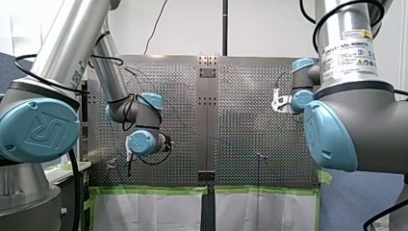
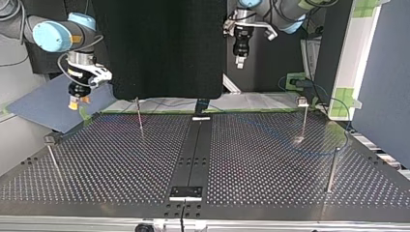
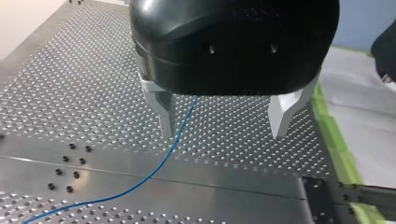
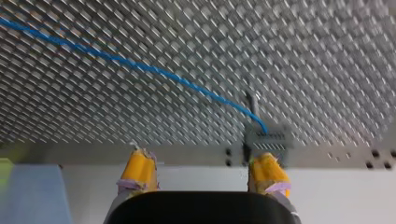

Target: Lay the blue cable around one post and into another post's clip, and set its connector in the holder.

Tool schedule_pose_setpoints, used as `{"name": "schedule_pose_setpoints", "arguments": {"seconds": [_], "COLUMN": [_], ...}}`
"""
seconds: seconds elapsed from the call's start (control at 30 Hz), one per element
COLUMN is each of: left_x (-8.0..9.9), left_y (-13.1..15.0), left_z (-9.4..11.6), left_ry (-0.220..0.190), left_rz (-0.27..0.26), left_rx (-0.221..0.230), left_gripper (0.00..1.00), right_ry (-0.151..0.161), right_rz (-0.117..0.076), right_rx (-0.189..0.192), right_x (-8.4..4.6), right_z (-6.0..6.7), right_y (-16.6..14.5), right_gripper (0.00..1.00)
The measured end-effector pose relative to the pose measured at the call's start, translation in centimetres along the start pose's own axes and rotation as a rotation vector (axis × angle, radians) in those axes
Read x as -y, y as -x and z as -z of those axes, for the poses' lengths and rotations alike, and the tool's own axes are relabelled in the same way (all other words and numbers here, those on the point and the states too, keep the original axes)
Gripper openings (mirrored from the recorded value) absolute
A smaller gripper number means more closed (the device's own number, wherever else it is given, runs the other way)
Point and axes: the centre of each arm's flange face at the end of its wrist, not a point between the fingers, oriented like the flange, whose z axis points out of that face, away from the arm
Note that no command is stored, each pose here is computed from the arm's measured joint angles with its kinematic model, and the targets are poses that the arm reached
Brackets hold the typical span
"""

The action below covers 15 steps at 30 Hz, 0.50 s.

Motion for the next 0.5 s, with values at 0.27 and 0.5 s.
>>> {"name": "schedule_pose_setpoints", "arguments": {"seconds": [0.27, 0.5], "left_x": [0.9, 1.0], "left_y": [1.2, 1.3], "left_z": [-1.6, -1.7], "left_ry": [-0.006, -0.003], "left_rz": [0.021, 0.022], "left_rx": [0.049, 0.051], "left_gripper": [1.00, 1.00], "right_ry": [-0.120, -0.204], "right_rz": [0.002, 0.005], "right_rx": [0.022, 0.023], "right_x": [3.8, 6.9], "right_z": [1.9, 3.4], "right_y": [1.3, 2.0], "right_gripper": [1.00, 1.00]}}
